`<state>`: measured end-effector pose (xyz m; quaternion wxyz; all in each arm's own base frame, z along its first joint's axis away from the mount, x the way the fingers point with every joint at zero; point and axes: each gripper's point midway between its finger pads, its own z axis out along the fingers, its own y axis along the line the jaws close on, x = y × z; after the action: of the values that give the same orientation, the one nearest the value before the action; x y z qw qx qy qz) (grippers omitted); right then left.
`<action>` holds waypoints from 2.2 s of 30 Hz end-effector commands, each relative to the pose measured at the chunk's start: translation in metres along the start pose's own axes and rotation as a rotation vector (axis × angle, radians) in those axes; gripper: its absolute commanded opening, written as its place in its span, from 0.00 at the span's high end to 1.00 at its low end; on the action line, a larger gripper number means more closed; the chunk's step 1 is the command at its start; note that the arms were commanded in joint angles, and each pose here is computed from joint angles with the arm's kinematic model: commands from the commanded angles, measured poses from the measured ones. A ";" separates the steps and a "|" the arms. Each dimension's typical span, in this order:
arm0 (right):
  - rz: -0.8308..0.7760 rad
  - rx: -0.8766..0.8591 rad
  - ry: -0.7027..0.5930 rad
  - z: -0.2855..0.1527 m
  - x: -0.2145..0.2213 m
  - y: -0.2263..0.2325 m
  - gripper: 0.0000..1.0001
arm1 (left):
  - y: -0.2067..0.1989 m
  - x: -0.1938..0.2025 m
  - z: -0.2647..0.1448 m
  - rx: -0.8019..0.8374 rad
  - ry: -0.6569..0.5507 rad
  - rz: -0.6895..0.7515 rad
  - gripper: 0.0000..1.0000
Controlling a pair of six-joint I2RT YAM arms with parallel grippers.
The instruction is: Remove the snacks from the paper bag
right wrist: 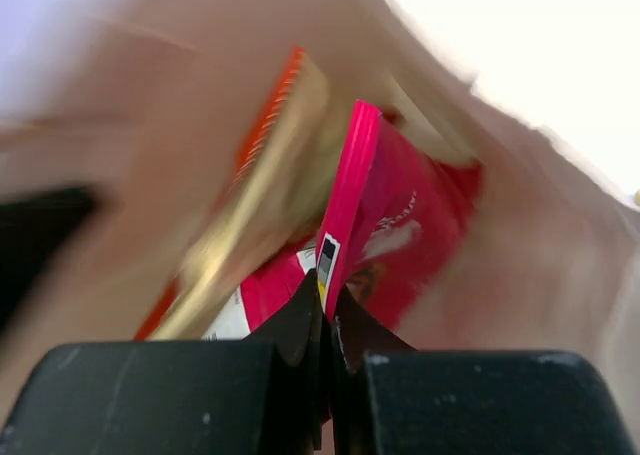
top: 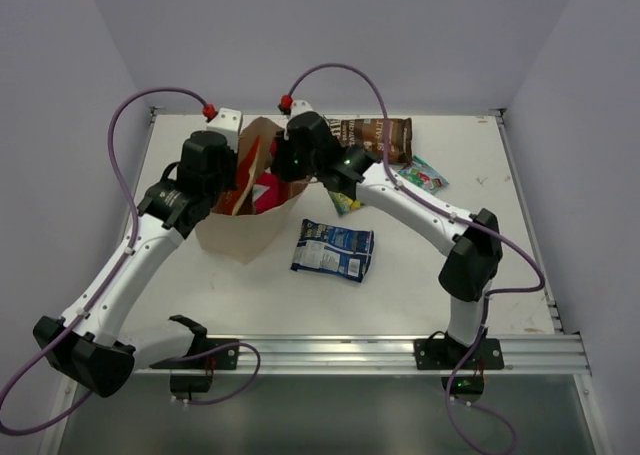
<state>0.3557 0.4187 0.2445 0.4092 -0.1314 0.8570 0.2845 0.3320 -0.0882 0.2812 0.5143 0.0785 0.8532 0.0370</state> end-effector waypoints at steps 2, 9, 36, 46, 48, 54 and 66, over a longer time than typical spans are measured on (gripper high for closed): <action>-0.032 -0.200 -0.319 -0.135 -0.132 0.064 1.00 | 0.006 -0.005 0.008 -0.052 -0.018 -0.029 1.00; -0.058 -0.309 -0.466 -0.228 -0.172 0.083 1.00 | 0.009 -0.004 0.014 -0.086 -0.007 -0.027 1.00; 0.391 0.401 -0.885 -0.202 -0.294 -0.342 1.00 | 0.008 -0.007 0.007 -0.069 0.012 -0.030 1.00; 0.629 0.615 -0.807 -0.153 -0.159 -0.504 0.99 | 0.007 -0.002 0.004 -0.051 0.021 -0.021 1.00; 0.744 0.664 -0.748 -0.158 -0.112 -0.534 0.96 | 0.007 0.000 0.003 -0.051 0.024 -0.019 1.00; 0.879 0.735 -0.561 -0.169 -0.025 -0.568 0.84 | 0.007 0.002 0.003 -0.049 0.023 -0.015 1.00; 0.843 0.802 -0.489 -0.242 -0.019 -0.496 0.13 | 0.012 -0.007 0.001 -0.064 -0.008 0.005 1.00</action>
<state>0.4688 -0.1416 0.1457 0.4450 0.4707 0.7553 0.0999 0.3382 -0.0820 0.2727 0.4986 0.0694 0.8616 0.0643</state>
